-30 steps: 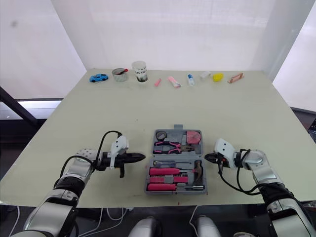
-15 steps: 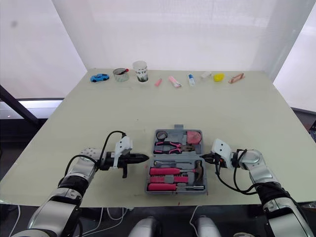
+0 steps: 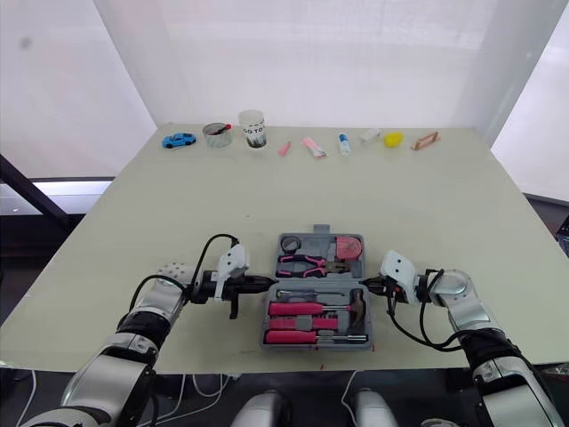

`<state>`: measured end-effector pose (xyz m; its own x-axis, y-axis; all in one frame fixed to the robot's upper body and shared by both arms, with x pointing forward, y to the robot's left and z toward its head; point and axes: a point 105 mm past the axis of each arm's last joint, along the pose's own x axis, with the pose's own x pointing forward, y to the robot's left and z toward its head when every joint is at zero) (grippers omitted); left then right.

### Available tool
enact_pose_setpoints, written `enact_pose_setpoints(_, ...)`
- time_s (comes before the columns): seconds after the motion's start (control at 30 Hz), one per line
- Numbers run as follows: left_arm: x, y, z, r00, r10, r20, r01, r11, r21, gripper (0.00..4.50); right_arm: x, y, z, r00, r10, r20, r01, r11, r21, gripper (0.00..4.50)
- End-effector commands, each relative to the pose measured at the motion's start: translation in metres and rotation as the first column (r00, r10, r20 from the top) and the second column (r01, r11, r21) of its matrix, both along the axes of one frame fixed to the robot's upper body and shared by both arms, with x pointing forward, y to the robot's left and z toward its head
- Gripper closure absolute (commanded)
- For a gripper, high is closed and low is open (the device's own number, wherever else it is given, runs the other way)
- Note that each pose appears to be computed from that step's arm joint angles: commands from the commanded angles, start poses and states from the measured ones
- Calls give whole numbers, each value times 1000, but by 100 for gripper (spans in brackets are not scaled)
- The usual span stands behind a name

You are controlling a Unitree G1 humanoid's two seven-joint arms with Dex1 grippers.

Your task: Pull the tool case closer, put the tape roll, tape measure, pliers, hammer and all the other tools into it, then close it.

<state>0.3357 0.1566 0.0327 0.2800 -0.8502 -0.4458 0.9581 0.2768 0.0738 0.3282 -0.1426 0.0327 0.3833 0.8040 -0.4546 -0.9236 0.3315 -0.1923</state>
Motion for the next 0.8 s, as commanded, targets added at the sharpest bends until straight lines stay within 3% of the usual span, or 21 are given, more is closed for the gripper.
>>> enact_pose_setpoints(0.03, -5, -9, -7, 999, -41, -25, 41, 999, 5, 450, -1, 9, 9, 999, 33, 31, -34, 999, 30, 435)
enact_pose_setpoints(0.8, -35, -19, -14, 986, -133, -99, 132, 991, -22, 450, -20, 10, 6, 995, 84, -51, -82, 996, 45, 435)
